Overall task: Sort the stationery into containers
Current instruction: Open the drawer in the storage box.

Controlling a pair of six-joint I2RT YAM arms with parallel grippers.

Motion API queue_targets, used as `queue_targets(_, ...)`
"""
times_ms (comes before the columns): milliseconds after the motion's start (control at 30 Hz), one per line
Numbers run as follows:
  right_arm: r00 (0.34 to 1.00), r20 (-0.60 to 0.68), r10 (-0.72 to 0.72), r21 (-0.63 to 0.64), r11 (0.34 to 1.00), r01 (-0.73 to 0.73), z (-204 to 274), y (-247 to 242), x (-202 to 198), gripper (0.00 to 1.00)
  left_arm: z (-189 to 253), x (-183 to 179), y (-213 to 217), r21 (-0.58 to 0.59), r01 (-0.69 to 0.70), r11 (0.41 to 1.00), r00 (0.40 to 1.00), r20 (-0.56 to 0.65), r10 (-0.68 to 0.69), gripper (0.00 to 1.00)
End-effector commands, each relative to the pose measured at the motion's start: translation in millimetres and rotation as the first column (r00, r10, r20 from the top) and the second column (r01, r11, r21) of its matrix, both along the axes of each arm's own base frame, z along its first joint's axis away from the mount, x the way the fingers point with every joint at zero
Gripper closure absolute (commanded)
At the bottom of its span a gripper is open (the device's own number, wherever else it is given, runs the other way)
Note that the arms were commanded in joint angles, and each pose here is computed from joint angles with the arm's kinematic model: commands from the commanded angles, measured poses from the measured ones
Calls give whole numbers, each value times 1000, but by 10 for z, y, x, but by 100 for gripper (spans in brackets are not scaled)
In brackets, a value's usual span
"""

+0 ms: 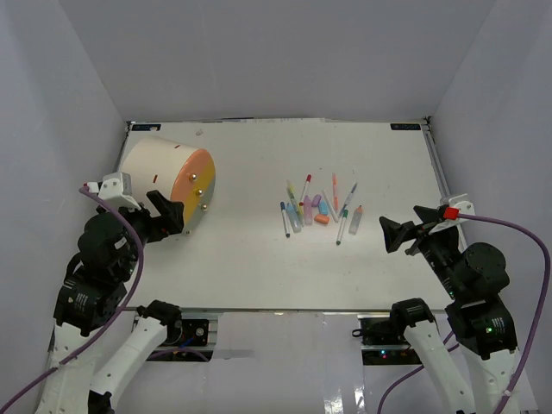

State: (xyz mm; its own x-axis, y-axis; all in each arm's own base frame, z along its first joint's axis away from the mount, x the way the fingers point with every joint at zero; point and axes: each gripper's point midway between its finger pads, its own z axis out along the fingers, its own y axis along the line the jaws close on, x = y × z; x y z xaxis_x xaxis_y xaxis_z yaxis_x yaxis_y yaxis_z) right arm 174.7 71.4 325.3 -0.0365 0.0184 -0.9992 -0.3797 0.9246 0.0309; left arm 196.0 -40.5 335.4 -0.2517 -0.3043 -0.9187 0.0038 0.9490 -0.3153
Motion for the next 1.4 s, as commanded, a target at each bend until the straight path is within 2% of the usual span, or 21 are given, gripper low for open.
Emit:
queue_targets(0, 1000, 25, 16, 22, 1000, -17, 74, 43, 24, 10, -106, 45, -6, 8, -11, 1000, 999, -44, 12, 2)
queue_targets(200, 999, -38, -6, 30, 1000, 7, -80, 33, 91, 10, -142, 79, 4, 13, -26, 1000, 998, -62, 27, 2)
queue_targets(333, 985, -111, 133, 24, 991, -131, -247, 282, 87, 10, -135, 159, -48, 13, -15, 1000, 997, -76, 16, 2)
queue_targets(500, 962, -210, 176, 12, 984, -178, -474, 380, 161, 10, -31, 292, -75, 23, -23, 999, 996, -80, 25, 2)
queue_targets(633, 956, -227, 186, 13, 982, -188, -555, 401, 168, 10, 43, 497, -82, 88, -35, 995, 991, -123, 46, 2)
queue_targets(667, 957, -230, 178, 12, 984, -180, -569, 391, 176, 10, -54, 614, -112, 129, -25, 991, 983, -177, 47, 2)
queue_targets(733, 959, -237, 155, 20, 988, -155, -586, 362, 192, 10, 50, 722, -149, 143, -17, 990, 982, -186, 43, 2)
queue_targets(800, 959, -239, 153, 24, 988, -152, -597, 359, 188, 10, -51, 893, -209, 181, 4, 983, 969, -243, 40, 2)
queue_targets(967, 957, -245, 157, 37, 988, -153, -624, 369, 171, 10, -17, 1168, -240, 257, -9, 966, 958, -273, 82, 3)
queue_targets(1067, 955, -251, 155, 43, 988, -149, -644, 369, 173, 10, 32, 1290, -255, 345, -41, 938, 954, -265, 139, 4)
queue_targets(1167, 954, -255, 158, 46, 987, -151, -659, 378, 179, 10, 86, 1358, -351, 438, -62, 897, 955, -234, 180, 10)
queue_targets(1200, 953, -260, 156, 45, 988, -150, -682, 378, 188, 10, 111, 1366, -307, 487, -104, 867, 950, -210, 231, 12)
queue_targets(1300, 955, -264, 138, 48, 990, -130, -697, 355, 208, 10, 19, 1380, -441, 595, -98, 798, 945, -195, 262, 15)
queue_targets(1333, 954, -270, 131, 50, 991, -122, -708, 346, 208, 10, -2, 1387, -384, 644, -132, 754, 934, -174, 312, 19)
queue_targets(1367, 955, -270, 127, 53, 992, -117, -705, 340, 209, 10, -31, 1378, -394, 663, -134, 737, 932, -168, 321, 21)
